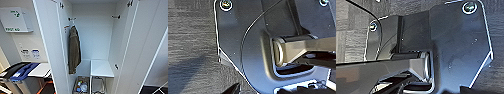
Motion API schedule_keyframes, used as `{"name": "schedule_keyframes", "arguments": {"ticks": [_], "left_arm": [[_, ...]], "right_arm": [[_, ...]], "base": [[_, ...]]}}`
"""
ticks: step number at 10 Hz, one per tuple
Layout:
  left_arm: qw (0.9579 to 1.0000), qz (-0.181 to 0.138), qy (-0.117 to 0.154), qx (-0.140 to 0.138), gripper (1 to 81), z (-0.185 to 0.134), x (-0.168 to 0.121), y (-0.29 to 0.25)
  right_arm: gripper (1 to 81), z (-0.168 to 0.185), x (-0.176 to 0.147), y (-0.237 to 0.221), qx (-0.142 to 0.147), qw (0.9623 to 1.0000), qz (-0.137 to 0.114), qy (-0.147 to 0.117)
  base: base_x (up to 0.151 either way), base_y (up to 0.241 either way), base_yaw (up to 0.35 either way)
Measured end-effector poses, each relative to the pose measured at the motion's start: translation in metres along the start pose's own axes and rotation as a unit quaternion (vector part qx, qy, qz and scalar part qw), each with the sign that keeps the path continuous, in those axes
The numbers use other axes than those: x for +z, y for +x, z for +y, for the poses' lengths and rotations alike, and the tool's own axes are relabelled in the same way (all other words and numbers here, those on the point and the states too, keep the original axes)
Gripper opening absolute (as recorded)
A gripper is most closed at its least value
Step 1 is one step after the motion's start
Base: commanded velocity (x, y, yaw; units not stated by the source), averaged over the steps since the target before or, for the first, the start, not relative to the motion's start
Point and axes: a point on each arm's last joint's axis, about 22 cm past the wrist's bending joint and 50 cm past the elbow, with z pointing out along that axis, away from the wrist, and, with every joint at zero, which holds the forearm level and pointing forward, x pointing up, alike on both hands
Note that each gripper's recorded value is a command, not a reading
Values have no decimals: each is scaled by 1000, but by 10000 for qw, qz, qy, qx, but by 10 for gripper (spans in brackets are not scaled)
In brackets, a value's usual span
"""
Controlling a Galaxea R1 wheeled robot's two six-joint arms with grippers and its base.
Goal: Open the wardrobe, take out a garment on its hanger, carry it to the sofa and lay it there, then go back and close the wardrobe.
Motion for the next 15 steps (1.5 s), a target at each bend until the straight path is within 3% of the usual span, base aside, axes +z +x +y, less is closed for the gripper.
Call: {"name": "schedule_keyframes", "arguments": {"ticks": [2,4,6,10,15], "left_arm": [[9980,-218,5,597,811,10,2,-8],[9980,-408,-117,461,811,15,2,-17],[9989,-137,-279,345,811,25,2,1],[9989,128,-267,352,811,21,1,33],[9991,39,-265,336,811,21,2,21]], "right_arm": [[811,1,0,-3,8,10000,-17,-4],[811,1,-1,-5,16,10000,-27,-5],[811,1,-1,-6,26,10000,-36,-8],[811,2,0,-6,14,9998,-170,-33],[811,2,-1,-15,32,9997,-252,-41]], "base": [[0,0,0],[0,0,0],[0,0,0],[0,0,0],[65,0,0]]}}
